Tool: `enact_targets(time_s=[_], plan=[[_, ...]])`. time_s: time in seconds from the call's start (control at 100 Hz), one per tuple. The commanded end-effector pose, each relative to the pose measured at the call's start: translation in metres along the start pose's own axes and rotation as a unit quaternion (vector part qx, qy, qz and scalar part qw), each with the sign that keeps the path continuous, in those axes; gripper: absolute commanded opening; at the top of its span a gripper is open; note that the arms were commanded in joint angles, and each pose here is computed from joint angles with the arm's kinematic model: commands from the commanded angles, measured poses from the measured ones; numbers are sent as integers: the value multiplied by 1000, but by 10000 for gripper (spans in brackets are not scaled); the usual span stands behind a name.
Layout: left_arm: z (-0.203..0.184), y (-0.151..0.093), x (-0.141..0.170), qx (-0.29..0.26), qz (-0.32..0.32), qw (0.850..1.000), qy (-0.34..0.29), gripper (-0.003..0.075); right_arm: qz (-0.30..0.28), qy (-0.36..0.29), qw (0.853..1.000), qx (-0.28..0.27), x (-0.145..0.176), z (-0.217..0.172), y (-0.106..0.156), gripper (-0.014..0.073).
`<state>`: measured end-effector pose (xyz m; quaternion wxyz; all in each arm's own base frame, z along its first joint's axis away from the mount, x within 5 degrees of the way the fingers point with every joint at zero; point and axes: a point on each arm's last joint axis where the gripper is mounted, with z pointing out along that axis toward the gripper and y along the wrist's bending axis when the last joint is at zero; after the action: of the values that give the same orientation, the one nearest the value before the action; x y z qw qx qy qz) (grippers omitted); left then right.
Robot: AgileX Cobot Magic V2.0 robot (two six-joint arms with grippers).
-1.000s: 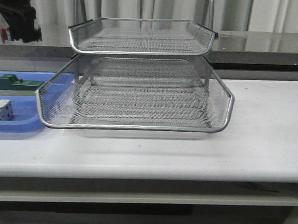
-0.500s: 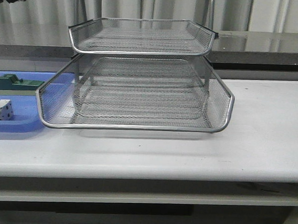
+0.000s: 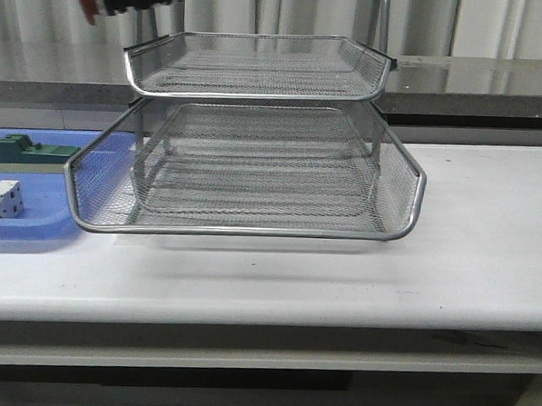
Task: Place button on rack with both arms
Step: 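Lift the push button and carry it over the pulled-out mesh tray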
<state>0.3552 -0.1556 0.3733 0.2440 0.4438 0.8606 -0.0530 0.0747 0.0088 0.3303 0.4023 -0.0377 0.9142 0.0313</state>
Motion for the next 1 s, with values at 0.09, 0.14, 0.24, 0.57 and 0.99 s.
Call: enact_targets(time_s=[0.09,0.14,0.24,0.57,0.99], plan=[[-8,-49,-25,35,56,997,-26,-14,-3,-42,999,5,-12,-7,-1,-67],[0,-57,-29,46,66,997,-20,-14,-3,-42,999,5,-12,-7,-1,-67],[21,-71,-36,65,82,994,-3,-14,-3,-42,999,5,-12,-7,-1,-67],[81,-81,-37,97,90,990,54,-14,-3,-42,999,5,-12,-7,-1,-67],[96,-84,-36,117,82,988,63,-14,-3,-42,999,5,-12,-7,-1,-67]])
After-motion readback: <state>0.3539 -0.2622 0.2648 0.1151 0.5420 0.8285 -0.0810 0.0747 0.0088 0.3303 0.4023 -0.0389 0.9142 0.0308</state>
